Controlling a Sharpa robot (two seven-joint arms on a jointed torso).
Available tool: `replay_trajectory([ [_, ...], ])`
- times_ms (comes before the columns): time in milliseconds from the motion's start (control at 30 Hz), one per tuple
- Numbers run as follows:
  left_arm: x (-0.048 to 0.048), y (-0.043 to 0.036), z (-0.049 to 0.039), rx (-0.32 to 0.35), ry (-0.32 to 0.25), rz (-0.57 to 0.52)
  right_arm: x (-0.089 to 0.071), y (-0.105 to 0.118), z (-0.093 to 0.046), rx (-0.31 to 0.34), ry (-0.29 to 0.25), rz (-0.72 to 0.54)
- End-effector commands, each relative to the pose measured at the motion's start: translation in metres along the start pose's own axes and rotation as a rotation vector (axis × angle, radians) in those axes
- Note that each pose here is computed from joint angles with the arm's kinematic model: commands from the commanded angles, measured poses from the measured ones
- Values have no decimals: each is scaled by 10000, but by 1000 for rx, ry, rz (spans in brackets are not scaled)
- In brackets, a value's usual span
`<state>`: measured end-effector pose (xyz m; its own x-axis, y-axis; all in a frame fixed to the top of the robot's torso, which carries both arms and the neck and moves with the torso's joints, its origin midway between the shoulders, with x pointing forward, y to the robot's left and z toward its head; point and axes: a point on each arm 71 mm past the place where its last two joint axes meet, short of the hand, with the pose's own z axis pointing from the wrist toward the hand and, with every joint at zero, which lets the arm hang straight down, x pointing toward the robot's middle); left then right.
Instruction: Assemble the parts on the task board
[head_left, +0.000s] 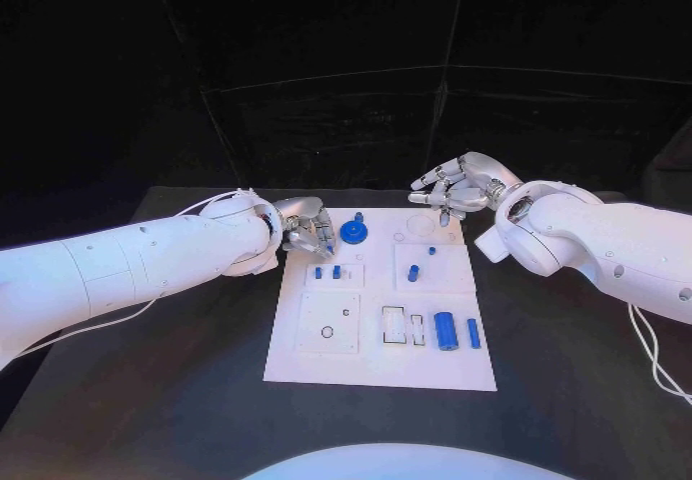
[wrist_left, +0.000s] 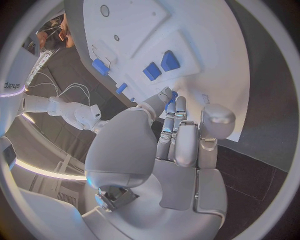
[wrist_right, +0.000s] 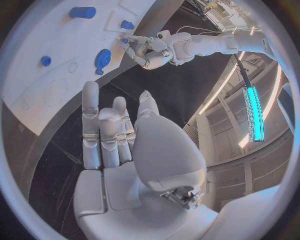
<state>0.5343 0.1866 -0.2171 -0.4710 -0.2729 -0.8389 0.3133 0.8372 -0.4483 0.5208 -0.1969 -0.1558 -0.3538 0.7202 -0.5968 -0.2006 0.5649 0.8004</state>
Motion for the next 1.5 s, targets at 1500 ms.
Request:
replay_trajectory([
  [1500,36,-22,68,-30,41,0,0,22,3,-14,4,-11],
])
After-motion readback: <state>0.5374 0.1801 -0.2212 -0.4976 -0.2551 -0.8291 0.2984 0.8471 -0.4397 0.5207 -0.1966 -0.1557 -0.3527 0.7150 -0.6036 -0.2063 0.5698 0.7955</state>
